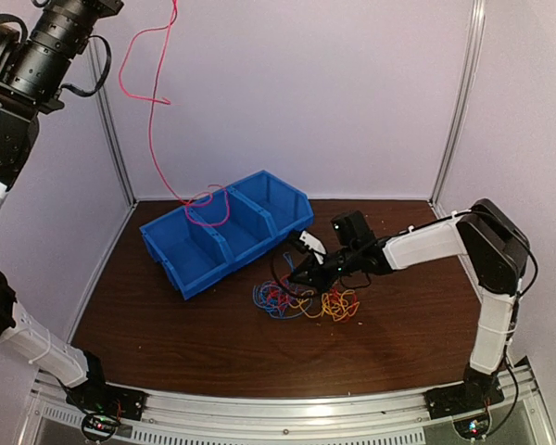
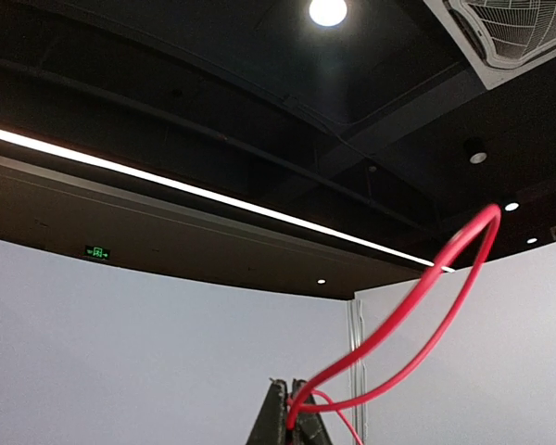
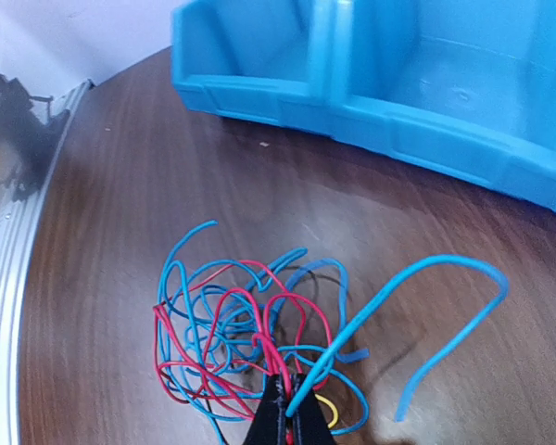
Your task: Untangle the cables
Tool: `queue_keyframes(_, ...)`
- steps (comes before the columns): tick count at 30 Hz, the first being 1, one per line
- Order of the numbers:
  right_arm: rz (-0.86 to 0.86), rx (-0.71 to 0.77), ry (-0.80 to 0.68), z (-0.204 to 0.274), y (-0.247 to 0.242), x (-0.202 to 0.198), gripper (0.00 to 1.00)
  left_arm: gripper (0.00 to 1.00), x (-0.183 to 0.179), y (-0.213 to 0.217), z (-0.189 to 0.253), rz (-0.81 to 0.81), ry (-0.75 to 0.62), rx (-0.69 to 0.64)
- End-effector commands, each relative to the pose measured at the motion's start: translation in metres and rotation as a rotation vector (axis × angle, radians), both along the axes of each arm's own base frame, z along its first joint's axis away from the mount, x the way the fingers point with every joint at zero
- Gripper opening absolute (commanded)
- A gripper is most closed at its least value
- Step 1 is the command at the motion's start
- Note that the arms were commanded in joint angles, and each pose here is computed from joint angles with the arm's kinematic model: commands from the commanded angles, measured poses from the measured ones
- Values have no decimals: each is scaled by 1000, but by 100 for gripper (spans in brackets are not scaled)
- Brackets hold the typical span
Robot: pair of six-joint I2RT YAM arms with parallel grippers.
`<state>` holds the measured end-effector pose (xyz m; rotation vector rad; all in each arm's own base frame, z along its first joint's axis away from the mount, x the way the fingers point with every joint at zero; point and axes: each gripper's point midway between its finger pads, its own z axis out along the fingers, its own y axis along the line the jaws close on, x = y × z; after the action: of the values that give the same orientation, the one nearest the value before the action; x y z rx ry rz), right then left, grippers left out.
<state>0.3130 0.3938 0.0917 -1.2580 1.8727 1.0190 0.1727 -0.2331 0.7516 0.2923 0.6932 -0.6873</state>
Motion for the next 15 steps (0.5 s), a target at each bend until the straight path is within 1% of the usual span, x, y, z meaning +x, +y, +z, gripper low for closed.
queue_keyframes(1, -55, -94, -36, 9, -35, 4, 0, 0, 22, -13, -23, 116, 43, 101)
queue_keyframes(6, -56, -147, -67, 35, -59, -4, 0, 0, 50, -30, -68, 162, 172, 166)
queue_keyframes(8, -41, -167, -83, 48, -68, -7, 5, 0, 59, -36, -84, 178, 220, 194)
queue_keyframes(9, -29, -180, -84, 52, -72, -10, 9, 0, 63, -39, -91, 187, 239, 208)
queue_keyframes(10, -23, -185, -88, 58, -76, -12, 15, 0, 66, -40, -98, 196, 257, 219)
queue_keyframes(12, -18, -186, -96, 70, -85, -16, 36, 0, 74, -44, -112, 216, 290, 246)
queue_keyframes(13, -13, -184, -105, 76, -89, -19, 43, 0, 78, -45, -118, 233, 309, 258)
queue_keyframes(15, -12, -167, -129, 90, -96, -23, 52, 0, 89, -46, -132, 263, 352, 285)
